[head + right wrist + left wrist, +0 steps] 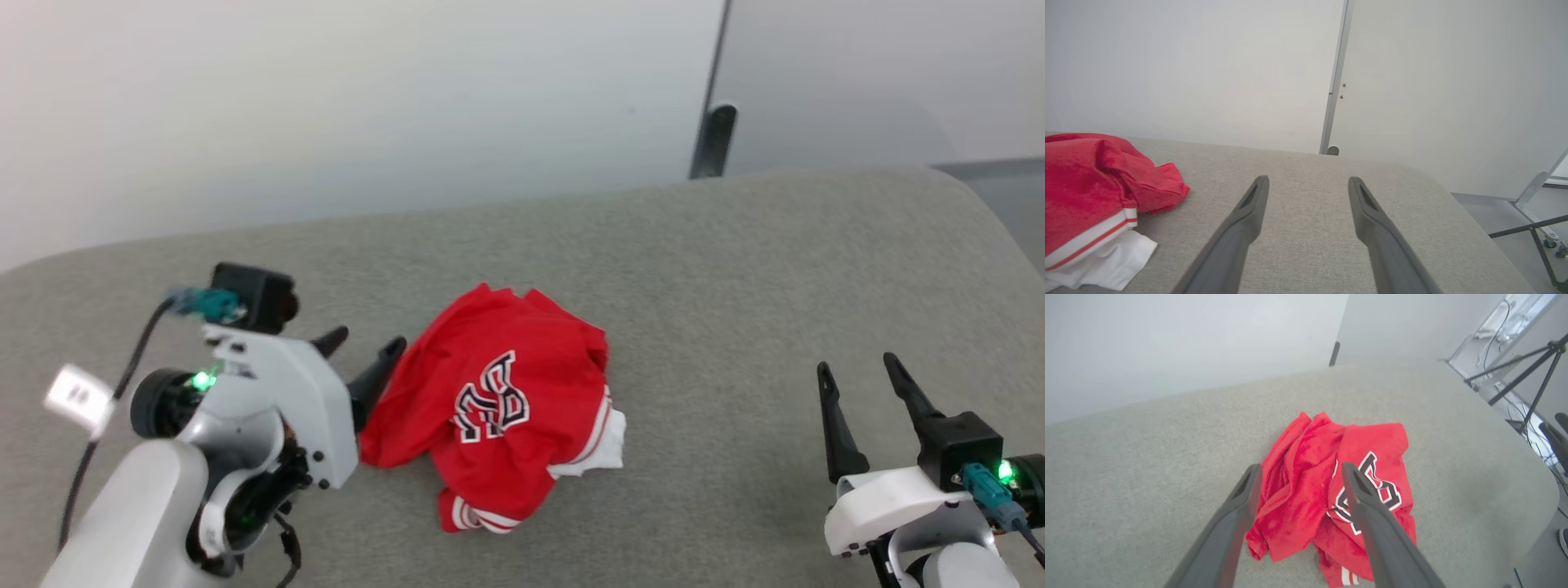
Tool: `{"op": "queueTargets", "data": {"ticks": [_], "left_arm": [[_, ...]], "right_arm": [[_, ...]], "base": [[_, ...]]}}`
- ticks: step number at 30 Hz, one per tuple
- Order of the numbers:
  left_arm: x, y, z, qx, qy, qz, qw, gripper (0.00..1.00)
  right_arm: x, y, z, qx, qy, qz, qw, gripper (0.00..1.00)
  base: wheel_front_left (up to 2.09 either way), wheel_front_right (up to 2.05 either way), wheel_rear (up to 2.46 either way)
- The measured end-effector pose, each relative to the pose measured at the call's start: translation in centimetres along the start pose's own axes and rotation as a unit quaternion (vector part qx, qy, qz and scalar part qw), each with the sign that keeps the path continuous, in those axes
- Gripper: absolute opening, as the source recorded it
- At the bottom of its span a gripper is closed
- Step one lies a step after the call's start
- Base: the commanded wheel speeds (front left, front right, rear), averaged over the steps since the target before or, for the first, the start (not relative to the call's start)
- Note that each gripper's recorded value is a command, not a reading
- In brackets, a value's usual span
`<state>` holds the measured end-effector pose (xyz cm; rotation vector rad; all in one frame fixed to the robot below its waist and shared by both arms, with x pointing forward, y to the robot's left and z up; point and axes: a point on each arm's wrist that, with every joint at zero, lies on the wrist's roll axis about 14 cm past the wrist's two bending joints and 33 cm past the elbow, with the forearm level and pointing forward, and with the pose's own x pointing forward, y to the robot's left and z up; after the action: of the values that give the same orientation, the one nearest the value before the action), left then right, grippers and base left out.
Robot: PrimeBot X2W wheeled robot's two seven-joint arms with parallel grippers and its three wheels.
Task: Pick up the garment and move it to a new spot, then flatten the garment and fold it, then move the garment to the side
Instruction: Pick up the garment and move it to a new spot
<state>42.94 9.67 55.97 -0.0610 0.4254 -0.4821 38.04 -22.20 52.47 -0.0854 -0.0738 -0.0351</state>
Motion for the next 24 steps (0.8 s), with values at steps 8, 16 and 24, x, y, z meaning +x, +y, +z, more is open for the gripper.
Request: {"op": "queueTargets", "data": {"ticks": [8, 16, 24], "left_arm": [[-4.0, 3.3, 0.1, -0.025, -0.134, 0.054, 0.989, 1.0], [-7.7, 6.7, -1.9, -0.02, -0.209, 0.118, 0.971, 1.0], [-10.7, 9.4, -4.3, -0.038, -0.258, 0.178, 0.949, 1.0]], "right_arm": [[0.4, 2.9, 0.7, -0.001, -0.009, 0.046, 0.999, 1.0], [0.2, 4.7, 0.9, -0.002, -0.013, 0.073, 0.997, 1.0], [-0.2, 4.9, 0.8, -0.007, -0.015, 0.078, 0.997, 1.0]], "base": [[0.0, 0.0, 0.0], [0.0, 0.0, 0.0], [0.0, 0.0, 0.0]]}}
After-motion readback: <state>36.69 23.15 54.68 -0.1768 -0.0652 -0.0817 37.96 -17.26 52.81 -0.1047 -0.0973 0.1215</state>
